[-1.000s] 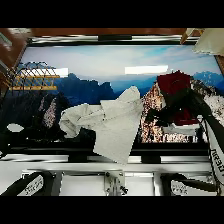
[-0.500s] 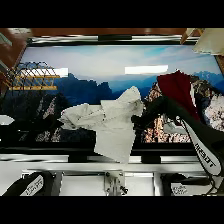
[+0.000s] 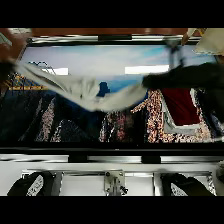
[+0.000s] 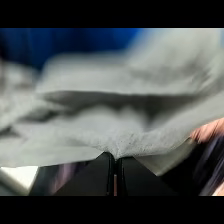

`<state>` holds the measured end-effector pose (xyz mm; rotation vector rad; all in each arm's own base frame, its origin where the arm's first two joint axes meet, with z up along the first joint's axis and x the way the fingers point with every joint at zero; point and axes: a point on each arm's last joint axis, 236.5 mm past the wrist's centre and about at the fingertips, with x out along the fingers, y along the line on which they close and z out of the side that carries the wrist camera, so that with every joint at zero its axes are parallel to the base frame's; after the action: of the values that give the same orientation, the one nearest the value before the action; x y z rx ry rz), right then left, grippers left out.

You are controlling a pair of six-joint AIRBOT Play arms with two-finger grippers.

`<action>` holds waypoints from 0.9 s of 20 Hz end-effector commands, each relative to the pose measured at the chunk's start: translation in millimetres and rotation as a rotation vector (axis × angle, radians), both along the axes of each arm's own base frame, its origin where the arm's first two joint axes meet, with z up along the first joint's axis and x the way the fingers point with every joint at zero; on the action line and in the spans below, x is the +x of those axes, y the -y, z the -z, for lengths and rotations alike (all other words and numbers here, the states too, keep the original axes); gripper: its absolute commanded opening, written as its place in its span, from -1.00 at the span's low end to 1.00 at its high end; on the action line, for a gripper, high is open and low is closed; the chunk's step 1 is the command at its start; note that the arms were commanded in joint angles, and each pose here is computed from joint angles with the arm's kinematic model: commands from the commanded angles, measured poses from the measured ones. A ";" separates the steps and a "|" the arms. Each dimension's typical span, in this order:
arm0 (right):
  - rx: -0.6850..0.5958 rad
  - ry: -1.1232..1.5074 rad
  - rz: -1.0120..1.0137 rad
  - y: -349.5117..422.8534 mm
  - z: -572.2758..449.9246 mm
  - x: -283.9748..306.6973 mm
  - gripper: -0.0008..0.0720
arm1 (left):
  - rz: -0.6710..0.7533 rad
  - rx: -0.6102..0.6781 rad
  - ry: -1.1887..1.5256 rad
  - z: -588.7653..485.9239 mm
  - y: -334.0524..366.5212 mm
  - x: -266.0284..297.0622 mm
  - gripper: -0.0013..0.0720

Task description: Fold the shirts.

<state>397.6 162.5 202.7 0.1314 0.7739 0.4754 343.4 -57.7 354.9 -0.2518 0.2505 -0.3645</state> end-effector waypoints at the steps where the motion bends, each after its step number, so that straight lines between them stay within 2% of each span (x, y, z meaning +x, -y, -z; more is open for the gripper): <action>1: 0.020 0.745 0.213 75.8 -271.7 -72.2 -0.74 | -0.136 0.068 0.675 -230.1 1.7 -126.5 -0.86; 4: 0.099 1.062 0.347 122.1 -381.0 -183.8 -0.74 | -0.257 0.052 0.928 -296.2 -6.2 -218.3 -0.86; 7: 0.126 1.065 0.366 132.7 -382.9 -226.1 -0.74 | -0.356 0.020 0.891 -289.8 -23.9 -237.7 -0.86; 14: 0.080 0.917 0.358 129.4 -348.4 -207.3 -0.74 | -0.349 0.058 0.748 -260.1 -22.4 -221.8 -0.86; 18: 0.002 0.712 0.347 123.9 -298.6 -168.5 -0.74 | -0.341 0.151 0.403 -176.9 -30.1 -176.9 -0.86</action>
<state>208.8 37.1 535.0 0.0993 -0.0995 0.1810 141.5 -35.0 588.3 -0.0789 -0.3964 -0.0859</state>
